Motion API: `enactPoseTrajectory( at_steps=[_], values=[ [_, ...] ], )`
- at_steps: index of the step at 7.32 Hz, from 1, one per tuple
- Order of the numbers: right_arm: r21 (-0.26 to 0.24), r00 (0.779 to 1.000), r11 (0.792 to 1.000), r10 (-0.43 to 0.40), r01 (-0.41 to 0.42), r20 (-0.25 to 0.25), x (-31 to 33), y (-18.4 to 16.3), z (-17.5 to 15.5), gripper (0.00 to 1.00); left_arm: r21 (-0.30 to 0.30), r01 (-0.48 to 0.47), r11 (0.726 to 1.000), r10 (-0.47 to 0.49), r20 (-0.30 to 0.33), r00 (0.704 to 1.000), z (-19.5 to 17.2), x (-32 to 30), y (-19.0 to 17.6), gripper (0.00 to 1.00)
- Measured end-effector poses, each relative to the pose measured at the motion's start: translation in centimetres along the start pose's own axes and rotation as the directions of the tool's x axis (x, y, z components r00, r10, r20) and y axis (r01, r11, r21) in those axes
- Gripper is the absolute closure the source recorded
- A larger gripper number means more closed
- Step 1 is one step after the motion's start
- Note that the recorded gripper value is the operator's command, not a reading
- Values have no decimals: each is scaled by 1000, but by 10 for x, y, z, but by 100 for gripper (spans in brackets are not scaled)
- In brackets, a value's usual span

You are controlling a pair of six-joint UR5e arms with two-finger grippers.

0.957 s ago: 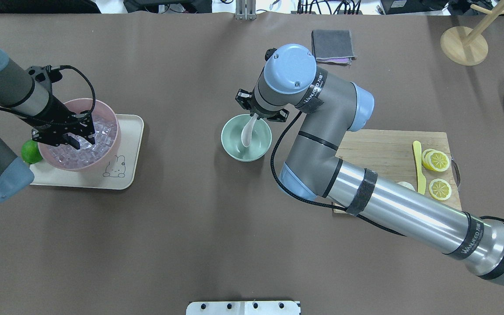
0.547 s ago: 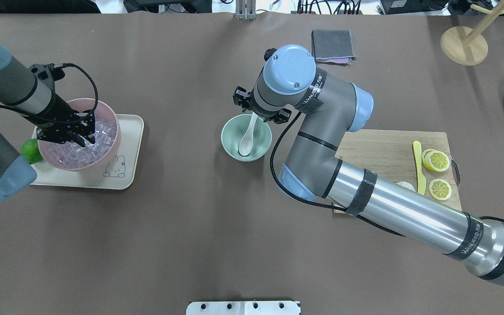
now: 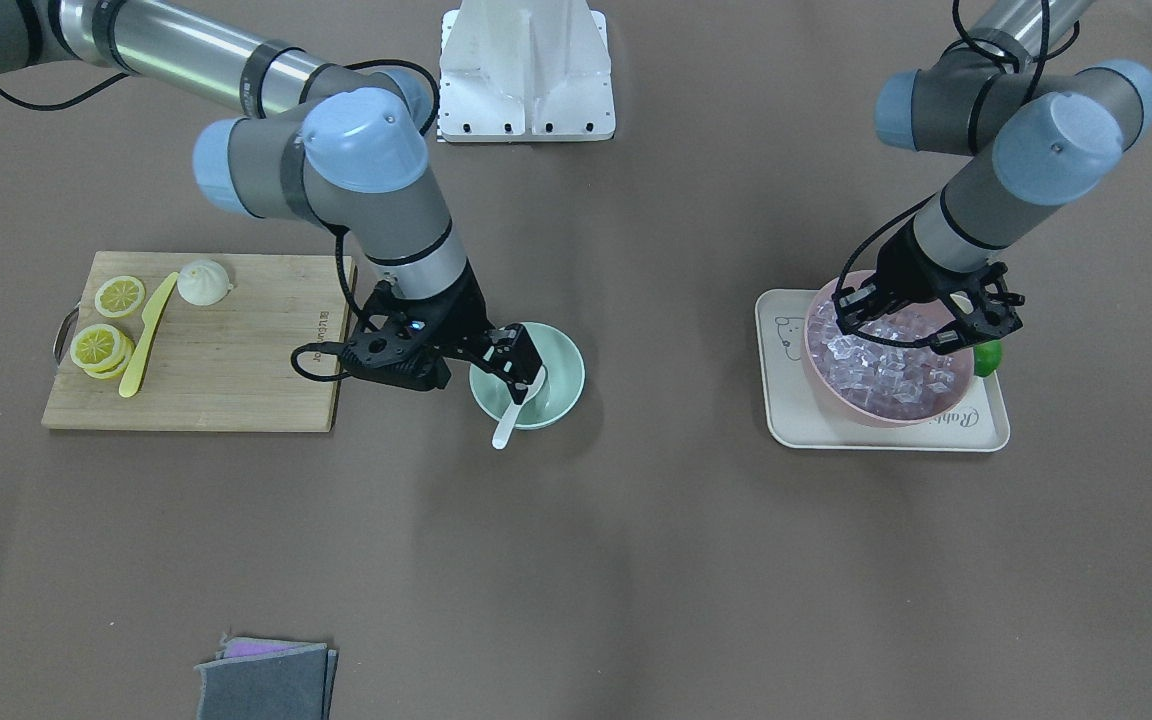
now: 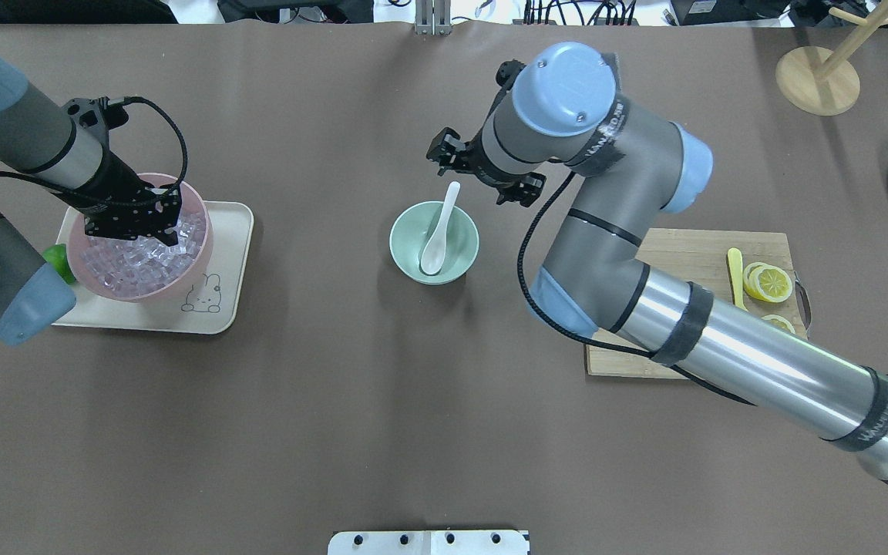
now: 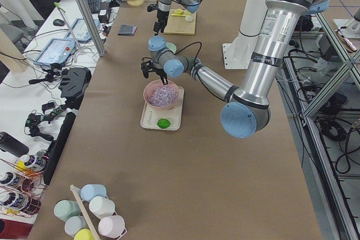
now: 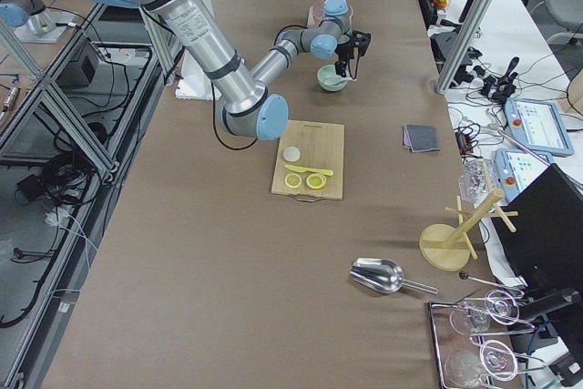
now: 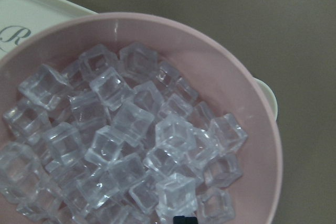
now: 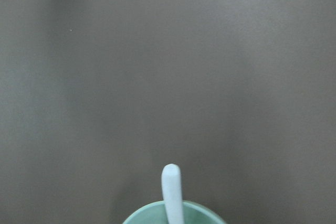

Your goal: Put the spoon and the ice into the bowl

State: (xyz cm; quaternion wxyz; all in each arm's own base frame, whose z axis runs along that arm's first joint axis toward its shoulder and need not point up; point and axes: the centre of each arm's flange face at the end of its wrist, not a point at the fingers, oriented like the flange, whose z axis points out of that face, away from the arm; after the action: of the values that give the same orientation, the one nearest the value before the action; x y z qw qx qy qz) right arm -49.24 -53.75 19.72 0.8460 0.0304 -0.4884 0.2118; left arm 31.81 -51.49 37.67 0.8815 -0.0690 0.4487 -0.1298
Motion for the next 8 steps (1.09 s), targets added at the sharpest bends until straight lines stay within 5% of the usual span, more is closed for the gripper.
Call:
enactPoseTrajectory(
  at_steps=[1, 2, 8],
  values=[
    [-12, 1000, 1000, -13, 13, 5, 20, -9, -13, 0, 3, -4, 1000, 4, -6, 1000, -3, 3, 0, 53],
    [-18, 1000, 1000, -18, 18, 7, 31, -15, -20, 0, 4, -2, 1000, 2, -4, 1000, -3, 2, 0, 44],
    [-33, 1000, 999, -11, 12, 14, 79, -23, -49, 0, 41, -1, 999, -3, 93, 996, 27, 0, 6, 41]
  ],
)
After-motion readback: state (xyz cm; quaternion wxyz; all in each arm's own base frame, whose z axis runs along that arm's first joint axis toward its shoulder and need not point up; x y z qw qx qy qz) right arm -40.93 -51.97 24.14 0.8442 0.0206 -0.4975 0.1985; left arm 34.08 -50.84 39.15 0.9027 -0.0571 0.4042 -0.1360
